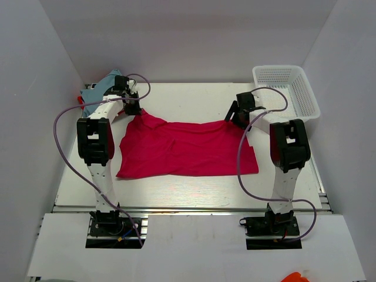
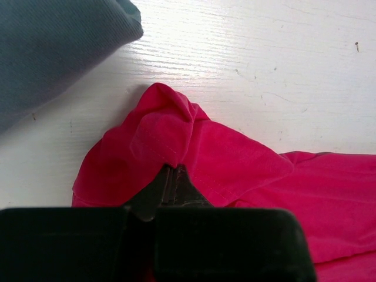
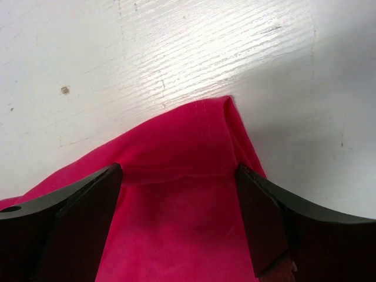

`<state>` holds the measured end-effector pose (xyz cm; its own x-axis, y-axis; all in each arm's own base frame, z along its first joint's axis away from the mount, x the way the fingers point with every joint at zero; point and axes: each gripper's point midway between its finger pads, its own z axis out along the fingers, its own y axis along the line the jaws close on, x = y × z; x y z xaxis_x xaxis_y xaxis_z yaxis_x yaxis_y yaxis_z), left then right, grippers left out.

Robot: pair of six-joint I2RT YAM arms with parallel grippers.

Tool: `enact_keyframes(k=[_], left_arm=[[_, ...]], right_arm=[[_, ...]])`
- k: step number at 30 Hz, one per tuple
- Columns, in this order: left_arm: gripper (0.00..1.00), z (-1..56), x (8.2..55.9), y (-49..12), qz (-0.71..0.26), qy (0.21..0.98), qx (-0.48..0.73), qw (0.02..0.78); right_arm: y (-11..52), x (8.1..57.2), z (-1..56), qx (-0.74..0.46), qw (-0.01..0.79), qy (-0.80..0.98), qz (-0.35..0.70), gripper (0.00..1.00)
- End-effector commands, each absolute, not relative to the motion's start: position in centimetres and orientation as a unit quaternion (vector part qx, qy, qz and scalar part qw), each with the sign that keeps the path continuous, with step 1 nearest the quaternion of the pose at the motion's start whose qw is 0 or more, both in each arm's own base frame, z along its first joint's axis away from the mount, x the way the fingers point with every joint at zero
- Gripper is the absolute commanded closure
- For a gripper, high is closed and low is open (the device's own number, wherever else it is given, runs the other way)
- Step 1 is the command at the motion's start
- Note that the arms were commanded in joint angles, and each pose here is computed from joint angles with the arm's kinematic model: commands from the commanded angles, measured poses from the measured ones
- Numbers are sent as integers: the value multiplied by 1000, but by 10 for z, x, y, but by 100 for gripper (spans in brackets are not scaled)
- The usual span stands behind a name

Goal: Fold and stack the t-shirts
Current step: Grap the side of the flattened tshirt furthest away from the robot with both arms

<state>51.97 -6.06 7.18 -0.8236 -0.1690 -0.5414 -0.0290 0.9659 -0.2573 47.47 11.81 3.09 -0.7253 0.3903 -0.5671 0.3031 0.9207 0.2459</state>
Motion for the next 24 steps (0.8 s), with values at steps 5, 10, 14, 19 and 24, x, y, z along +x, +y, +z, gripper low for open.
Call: enact_keyframes(k=[5, 10, 14, 19, 24], left_arm=[[100, 118, 522, -59, -127, 931, -48, 339], [100, 125, 522, -59, -126, 928, -43, 349], [100, 126, 524, -57, -122, 926, -44, 354], [100, 131, 524, -57, -123, 925, -43, 358], [100, 140, 518, -57, -123, 923, -43, 362]], right_arm=[[111, 505, 42, 206, 358, 909, 59, 20], [112, 513, 46, 209, 366, 905, 59, 28], [110, 516, 45, 211, 362, 906, 52, 52], [107, 512, 42, 217, 355, 908, 42, 88], [101, 509, 52, 214, 359, 908, 26, 100]])
